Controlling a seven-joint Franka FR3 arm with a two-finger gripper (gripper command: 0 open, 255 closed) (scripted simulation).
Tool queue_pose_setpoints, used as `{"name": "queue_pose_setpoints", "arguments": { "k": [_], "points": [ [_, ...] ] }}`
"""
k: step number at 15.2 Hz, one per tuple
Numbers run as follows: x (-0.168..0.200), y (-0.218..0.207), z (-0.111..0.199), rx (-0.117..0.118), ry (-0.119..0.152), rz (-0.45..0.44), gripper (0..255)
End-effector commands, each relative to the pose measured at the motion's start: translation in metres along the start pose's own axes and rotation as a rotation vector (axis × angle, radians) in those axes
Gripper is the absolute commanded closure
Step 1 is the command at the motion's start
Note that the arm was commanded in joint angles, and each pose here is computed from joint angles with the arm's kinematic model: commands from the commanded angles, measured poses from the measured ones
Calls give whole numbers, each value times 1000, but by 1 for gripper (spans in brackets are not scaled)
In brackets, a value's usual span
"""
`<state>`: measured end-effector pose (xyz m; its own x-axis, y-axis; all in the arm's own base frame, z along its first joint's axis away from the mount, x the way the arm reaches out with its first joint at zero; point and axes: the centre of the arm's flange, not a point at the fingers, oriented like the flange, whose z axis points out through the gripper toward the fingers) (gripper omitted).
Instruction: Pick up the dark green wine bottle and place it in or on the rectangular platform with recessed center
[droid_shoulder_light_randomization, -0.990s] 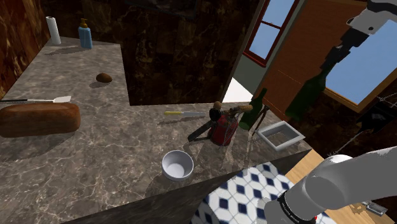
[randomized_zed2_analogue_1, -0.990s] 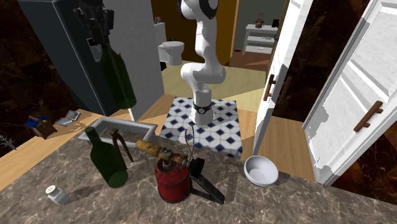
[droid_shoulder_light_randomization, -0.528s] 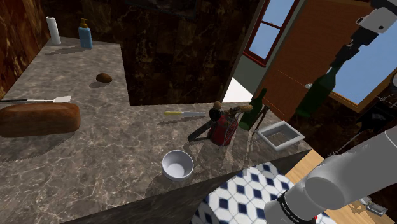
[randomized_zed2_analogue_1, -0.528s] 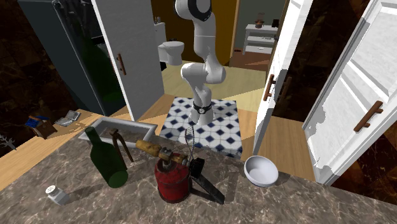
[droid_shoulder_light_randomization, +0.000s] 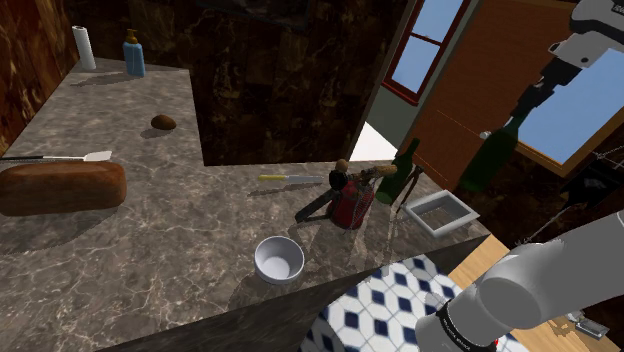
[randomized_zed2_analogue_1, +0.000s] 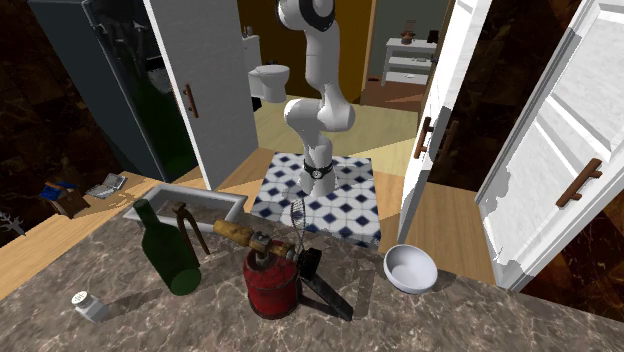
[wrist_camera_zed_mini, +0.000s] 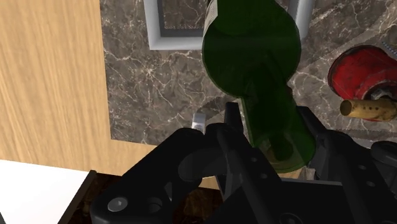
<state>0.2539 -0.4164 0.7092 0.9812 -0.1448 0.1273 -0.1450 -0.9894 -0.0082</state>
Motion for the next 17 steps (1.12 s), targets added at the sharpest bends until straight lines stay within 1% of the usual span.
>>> {"name": "queue_pose_setpoints", "arguments": {
  "k": [1,17],
  "points": [
    [-1,-1,10,-1,1,0,255],
    [-12,0,94,-1,1,0,255]
  ]
}}
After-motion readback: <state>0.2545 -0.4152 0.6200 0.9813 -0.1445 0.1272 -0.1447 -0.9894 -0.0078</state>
